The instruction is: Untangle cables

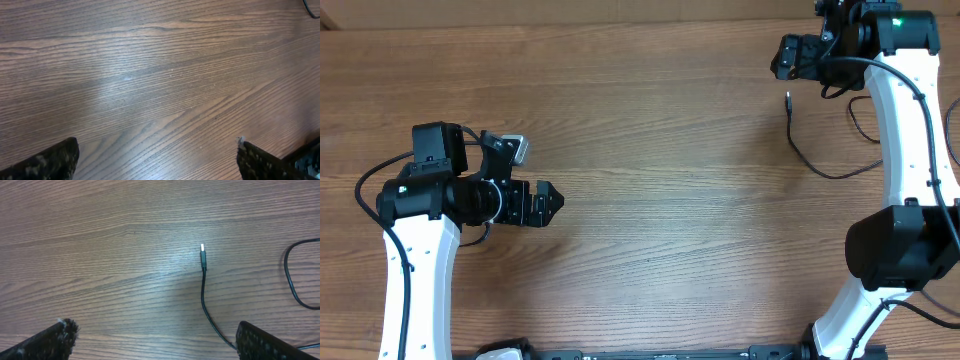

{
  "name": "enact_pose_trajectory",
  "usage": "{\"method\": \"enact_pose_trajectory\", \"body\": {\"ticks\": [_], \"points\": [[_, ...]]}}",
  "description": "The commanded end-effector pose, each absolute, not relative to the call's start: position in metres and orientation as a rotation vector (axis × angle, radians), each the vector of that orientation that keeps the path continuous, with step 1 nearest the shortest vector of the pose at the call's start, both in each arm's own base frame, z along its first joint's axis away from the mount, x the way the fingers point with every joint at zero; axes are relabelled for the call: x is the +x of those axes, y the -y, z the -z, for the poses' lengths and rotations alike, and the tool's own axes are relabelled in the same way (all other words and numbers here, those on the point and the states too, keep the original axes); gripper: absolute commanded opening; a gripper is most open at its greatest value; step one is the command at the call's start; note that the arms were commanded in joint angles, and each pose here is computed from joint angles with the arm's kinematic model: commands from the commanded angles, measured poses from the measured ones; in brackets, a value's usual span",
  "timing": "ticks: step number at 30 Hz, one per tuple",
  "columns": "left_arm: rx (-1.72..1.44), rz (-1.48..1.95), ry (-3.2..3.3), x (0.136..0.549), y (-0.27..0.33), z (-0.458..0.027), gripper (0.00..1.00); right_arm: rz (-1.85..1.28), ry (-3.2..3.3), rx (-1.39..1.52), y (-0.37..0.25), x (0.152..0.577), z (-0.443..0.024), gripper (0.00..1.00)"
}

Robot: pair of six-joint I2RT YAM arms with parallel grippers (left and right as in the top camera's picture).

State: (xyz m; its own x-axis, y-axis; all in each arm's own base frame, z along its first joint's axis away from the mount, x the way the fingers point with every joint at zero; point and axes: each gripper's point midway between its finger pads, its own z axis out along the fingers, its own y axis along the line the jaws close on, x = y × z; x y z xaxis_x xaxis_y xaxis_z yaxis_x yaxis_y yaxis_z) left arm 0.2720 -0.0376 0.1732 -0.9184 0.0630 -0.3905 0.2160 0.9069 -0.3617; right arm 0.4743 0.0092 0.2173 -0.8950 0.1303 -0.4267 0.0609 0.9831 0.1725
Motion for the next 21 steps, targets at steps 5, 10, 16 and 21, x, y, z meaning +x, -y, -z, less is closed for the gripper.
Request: {"method": "enact_pose_trajectory", "body": {"ticks": [5,10,16,21], "points": [[0.204,0.512,-2.634,0.265,0.035,-0.191,1.00,-0.198,-2.643,0.131,-0.007,0.472,-0.232,1.00],[0.215,0.375,-2.589,0.257,0.024,-0.204,1.00,-0.199,-2.643,0.131,-0.007,0.472,-0.232,1.00],[0.309,0.292,-2.467,0.250,0.024,-0.215,1.00,-0.199,-2.643,0.131,-0.007,0.472,-0.232,1.00],[0.334,0.247,-2.318,0.245,0.027,-0.216,1.00,-0.199,-2.643,0.131,-0.007,0.472,-0.232,1.00]]}}
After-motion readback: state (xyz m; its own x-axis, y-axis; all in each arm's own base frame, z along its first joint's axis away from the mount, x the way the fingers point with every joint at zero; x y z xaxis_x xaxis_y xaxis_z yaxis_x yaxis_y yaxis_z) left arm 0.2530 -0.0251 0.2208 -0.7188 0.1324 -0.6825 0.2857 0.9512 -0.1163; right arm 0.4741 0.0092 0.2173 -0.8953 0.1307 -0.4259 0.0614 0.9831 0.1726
